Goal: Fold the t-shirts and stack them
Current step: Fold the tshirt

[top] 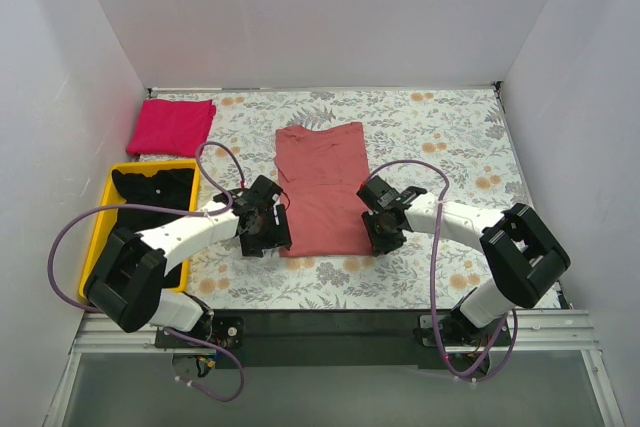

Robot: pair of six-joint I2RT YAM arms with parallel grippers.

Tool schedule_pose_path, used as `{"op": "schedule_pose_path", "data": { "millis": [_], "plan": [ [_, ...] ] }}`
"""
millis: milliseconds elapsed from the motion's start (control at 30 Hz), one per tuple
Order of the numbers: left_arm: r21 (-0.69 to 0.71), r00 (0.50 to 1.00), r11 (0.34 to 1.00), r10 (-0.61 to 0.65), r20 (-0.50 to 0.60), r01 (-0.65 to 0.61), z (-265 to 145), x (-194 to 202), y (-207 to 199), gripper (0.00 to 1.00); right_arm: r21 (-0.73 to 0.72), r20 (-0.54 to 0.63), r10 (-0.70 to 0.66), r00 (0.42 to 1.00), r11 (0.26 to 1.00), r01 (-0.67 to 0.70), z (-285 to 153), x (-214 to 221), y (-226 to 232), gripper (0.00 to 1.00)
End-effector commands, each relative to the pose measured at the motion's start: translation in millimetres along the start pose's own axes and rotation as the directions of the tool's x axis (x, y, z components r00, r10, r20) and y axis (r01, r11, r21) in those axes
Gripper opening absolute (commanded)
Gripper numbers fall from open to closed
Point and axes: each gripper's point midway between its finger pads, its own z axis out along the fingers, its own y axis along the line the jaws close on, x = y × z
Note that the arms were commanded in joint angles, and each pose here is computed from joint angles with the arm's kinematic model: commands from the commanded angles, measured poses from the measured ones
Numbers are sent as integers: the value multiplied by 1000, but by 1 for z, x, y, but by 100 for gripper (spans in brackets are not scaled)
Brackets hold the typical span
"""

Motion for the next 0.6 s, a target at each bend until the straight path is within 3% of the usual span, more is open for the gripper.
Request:
{"op": "schedule_pose_path", "data": {
  "millis": [0, 133, 167, 233, 400, 567],
  "plan": [
    [5, 999, 1000, -1, 36, 1, -5, -11, -8, 68, 57, -103, -16, 995, 998, 22, 29, 28, -10, 33],
    [8, 999, 1000, 1, 35, -2, -7, -10, -10, 68, 65, -144, -42, 989, 997, 52, 37, 39, -9, 18],
    [8, 999, 1000, 6, 33, -6, -7, -10, -11, 68, 66, -154, -46, 987, 996, 57, 39, 41, -9, 9],
    [1, 1000, 1000, 2, 27, -2, -7, -9, -11, 68, 64, -158, -54, 986, 996, 64, 39, 42, -8, 2],
    [-19, 1000, 1000, 11, 15, -10, -4, -5, -14, 68, 53, -151, -71, 986, 995, 79, 37, 41, -5, 1],
    [-37, 1000, 999, 21, 7, -21, -2, -6, -21, 61, 39, -145, -85, 986, 995, 91, 36, 42, -2, 1]
  ]
}}
